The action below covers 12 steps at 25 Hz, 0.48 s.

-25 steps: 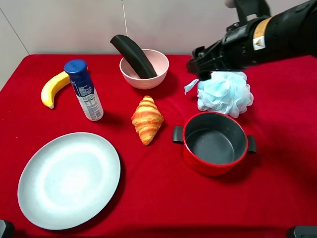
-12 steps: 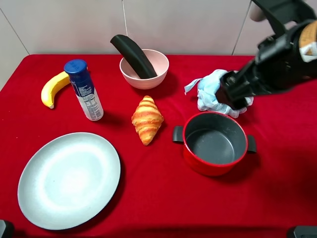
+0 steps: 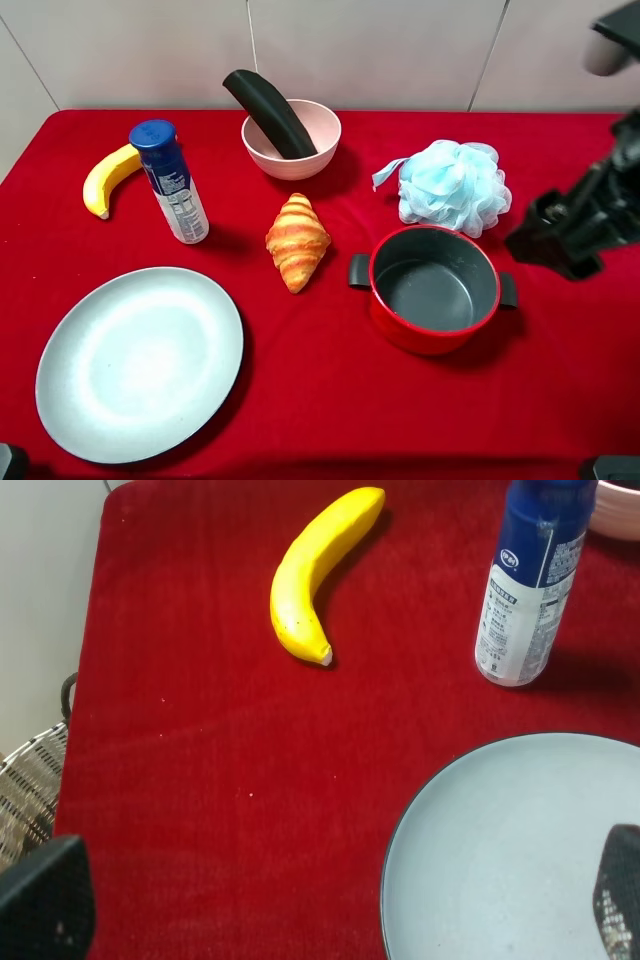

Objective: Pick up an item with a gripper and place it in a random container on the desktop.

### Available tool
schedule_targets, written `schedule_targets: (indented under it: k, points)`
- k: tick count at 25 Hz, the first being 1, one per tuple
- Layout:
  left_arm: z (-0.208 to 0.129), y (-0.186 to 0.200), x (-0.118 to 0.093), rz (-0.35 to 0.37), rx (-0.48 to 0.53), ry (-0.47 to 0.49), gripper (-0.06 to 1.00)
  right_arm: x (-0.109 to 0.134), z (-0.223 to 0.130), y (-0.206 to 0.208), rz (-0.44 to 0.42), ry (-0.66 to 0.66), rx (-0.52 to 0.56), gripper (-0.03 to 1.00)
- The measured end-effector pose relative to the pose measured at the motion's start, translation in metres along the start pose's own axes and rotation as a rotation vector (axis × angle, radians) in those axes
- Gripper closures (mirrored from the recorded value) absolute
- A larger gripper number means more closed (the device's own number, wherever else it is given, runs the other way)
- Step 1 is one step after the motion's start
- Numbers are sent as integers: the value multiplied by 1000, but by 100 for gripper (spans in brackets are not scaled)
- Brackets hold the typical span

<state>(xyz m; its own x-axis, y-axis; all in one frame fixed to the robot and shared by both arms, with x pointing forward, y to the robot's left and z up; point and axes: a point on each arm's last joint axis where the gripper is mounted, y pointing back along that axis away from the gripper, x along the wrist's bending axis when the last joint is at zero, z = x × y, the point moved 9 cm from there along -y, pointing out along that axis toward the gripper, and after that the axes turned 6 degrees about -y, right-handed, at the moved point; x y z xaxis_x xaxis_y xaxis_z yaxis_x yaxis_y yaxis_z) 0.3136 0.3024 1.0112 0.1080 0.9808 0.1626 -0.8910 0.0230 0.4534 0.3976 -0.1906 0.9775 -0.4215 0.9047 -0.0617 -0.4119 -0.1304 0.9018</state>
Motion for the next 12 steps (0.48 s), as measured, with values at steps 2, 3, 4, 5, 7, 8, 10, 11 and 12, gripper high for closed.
schedule_targets:
  k: [2,3,4,5,7,8,10,11,12]
  points:
    - [0,0,0,0,0,0,-4,-2,-12,1,11,-6,-2,27]
    - [0,0,0,0,0,0,-4,-3,-17,2,19,-11,-9,27]
    - [0,0,0,0,0,0,-4,-4,-23,3,24,-14,-12,27]
    - [0,0,0,0,0,0,-4,-5,-28,3,28,-16,-20,27]
    - [0,0,0,0,0,0,-4,-8,-37,6,36,-22,-35,27]
    - [0,0,0,0,0,0,-4,-9,-41,8,40,-26,-47,27]
    - [0,0,0,0,0,0,-4,-11,-45,12,50,-33,-78,27]
    - [0,0,0,0,0,0,-4,-12,-48,14,56,-37,-94,27]
    - [0,0,0,0,0,0,-4,-13,-50,16,61,-40,-110,27]
